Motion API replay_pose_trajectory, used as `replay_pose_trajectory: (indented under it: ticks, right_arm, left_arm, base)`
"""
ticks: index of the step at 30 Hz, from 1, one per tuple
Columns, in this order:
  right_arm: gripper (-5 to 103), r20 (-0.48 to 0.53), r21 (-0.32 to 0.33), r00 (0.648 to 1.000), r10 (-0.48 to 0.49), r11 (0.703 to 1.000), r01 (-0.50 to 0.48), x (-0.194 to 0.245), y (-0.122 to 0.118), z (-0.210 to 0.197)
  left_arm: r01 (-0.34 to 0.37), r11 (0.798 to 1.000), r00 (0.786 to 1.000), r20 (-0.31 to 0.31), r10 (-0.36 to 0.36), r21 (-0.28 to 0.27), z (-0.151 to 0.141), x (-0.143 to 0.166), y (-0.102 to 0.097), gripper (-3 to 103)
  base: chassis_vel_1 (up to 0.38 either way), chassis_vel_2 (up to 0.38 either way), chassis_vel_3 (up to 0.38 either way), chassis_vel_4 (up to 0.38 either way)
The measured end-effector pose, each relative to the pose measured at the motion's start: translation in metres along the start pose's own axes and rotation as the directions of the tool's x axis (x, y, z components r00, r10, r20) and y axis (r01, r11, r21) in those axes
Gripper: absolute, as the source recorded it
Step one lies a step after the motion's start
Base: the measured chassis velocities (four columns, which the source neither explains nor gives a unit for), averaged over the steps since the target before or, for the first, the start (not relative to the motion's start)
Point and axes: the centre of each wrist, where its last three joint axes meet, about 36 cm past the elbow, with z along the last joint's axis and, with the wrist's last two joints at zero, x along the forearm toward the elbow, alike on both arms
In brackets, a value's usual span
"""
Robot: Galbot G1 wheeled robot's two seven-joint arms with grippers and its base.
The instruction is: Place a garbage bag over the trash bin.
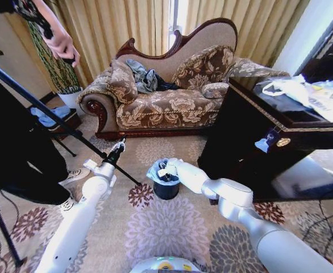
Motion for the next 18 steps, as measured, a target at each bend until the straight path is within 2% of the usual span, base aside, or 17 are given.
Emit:
replay_pose_trajectory:
  ticks: [4,12,15,18]
  right_arm:
    - [100,0.007,0.004,1.0,0.003,1.0,-0.003,0.012,-0.004,0.007]
    - [100,0.033,-0.041,0.999,0.012,0.999,-0.011,0.048,0.003,0.03]
    - [100,0.048,-0.07,0.999,0.025,0.997,-0.021,0.065,0.008,0.042]
    - [100,0.092,-0.13,0.994,0.066,0.99,-0.054,0.094,0.011,0.051]
  left_arm:
    - [-0.006,1.0,1.0,-0.001,0.006,-0.004,-0.002,-0.001,-0.001,0]
    - [-0.01,1.0,1.0,-0.021,0.009,-0.014,-0.001,-0.001,-0.001,0]
    - [-0.011,1.0,0.999,-0.03,0.01,-0.021,-0.001,0.001,-0.001,0]
    - [-0.008,0.999,0.999,-0.047,0.006,-0.04,-0.003,0.004,0.0,0]
  base:
    - [0.0,0.0,0.0,0.0]
    - [0.0,0.0,0.0,0.0]
    - [0.0,0.0,0.0,0.0]
    - [0.0,0.0,0.0,0.0]
